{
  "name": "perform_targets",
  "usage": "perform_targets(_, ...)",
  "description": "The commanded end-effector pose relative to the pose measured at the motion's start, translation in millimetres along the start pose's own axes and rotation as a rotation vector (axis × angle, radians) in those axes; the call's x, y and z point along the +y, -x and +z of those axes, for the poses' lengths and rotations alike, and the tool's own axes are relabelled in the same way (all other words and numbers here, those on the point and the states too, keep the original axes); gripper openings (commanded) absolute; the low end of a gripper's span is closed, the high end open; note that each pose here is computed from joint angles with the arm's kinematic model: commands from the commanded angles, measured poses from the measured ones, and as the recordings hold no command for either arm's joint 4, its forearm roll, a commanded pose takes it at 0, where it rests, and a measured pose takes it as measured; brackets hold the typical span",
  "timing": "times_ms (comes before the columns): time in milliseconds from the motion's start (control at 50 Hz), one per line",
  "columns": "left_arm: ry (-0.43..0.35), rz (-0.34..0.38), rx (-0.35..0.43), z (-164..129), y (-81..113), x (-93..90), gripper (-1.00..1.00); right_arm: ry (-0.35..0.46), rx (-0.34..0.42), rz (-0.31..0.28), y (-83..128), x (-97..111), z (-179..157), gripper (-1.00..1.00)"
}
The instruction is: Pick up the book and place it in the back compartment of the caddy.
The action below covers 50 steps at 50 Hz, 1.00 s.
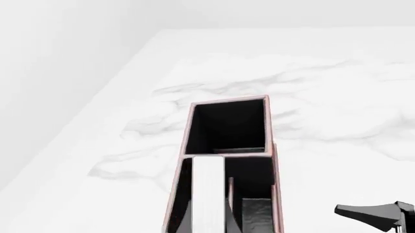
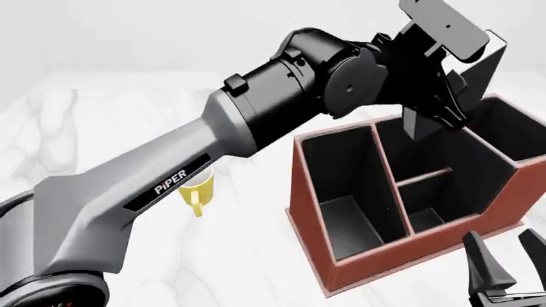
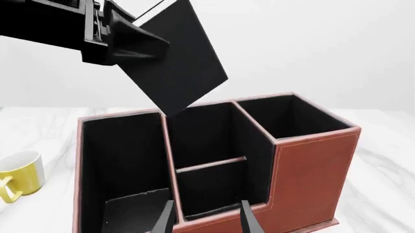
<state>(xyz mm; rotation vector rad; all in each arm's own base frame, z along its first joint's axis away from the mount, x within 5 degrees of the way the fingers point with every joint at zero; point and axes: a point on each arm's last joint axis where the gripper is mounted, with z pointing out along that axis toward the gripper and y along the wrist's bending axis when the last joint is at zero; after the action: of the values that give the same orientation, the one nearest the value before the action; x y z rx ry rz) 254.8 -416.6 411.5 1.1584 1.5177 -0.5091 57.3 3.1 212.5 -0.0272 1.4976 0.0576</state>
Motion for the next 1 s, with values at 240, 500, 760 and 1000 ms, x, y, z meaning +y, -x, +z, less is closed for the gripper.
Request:
perform_targets(240, -0.064, -0.001, 0.056, 41, -34.1, -37.7, -1.00, -0.001, 0.001, 0.001, 0, 0, 0, 1.00)
perform_targets(500, -0.082, -0.027, 0.090, 60, -60.9, -51.6, -1.00, 0.000, 0.002, 0.005, 1, 0, 3, 1.00)
perform_targets(760, -0.074, -0.022, 0.097, 73, -77.4, -51.1, -1.00, -0.001, 0.003, 0.005, 0, 0, 2, 1.00)
perform_targets(1000, -0.068, -0.036, 0.111, 89, -96.0, -52.0, -1.00, -0.001, 0.004, 0.008, 0, 0, 2, 1.00)
